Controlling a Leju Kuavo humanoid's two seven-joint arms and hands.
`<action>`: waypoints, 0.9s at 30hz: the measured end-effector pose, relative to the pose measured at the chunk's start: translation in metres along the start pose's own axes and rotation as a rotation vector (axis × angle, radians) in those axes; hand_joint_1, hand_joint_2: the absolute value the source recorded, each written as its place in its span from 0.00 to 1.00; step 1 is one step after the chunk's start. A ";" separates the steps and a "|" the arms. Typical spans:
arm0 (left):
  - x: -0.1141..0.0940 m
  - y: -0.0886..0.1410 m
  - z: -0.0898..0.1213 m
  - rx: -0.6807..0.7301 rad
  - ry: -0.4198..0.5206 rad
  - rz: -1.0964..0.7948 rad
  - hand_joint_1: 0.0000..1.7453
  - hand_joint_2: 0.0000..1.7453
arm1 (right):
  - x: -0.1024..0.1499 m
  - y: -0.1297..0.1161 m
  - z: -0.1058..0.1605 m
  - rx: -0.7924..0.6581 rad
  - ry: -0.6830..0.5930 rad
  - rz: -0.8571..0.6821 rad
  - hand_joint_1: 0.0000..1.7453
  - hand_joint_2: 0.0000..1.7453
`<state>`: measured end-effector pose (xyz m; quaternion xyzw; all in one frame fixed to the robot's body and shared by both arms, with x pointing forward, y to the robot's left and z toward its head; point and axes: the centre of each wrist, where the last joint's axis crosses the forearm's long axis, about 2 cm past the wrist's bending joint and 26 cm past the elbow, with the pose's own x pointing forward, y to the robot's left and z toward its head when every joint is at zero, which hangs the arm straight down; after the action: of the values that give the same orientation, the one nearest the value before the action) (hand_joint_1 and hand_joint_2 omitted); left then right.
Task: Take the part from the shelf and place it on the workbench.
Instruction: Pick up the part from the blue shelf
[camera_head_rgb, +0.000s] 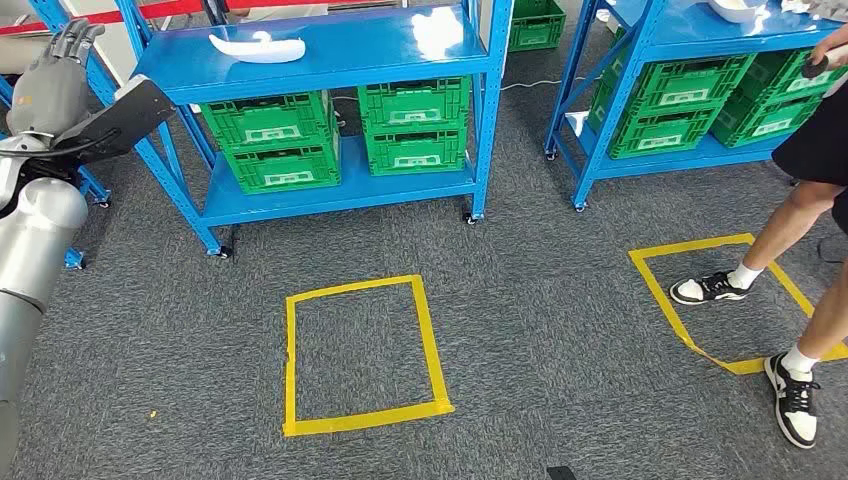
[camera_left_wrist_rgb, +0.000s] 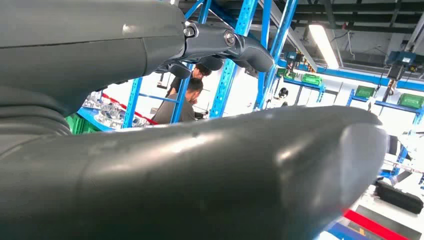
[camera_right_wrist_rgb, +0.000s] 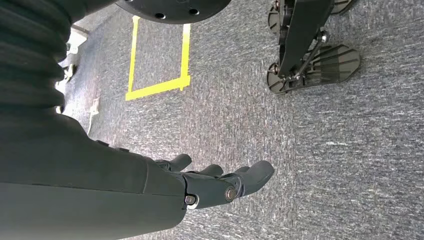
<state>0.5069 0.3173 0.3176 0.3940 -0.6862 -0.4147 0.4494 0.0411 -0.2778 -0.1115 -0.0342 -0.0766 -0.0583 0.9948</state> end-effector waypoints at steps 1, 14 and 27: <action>0.000 0.000 0.000 -0.001 0.000 -0.002 0.00 0.00 | 0.000 0.000 0.000 0.000 0.000 0.000 0.00 1.00; -0.001 0.000 0.000 -0.011 0.001 -0.012 0.00 0.00 | 0.000 0.000 0.000 -0.001 0.001 -0.005 0.00 1.00; -0.001 0.000 0.000 -0.019 -0.004 -0.022 0.00 0.00 | 0.000 0.000 0.000 -0.001 0.001 -0.005 0.00 1.00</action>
<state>0.5073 0.3176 0.3172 0.3966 -0.6788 -0.4267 0.4471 0.0410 -0.2780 -0.1115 -0.0342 -0.0761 -0.0609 0.9946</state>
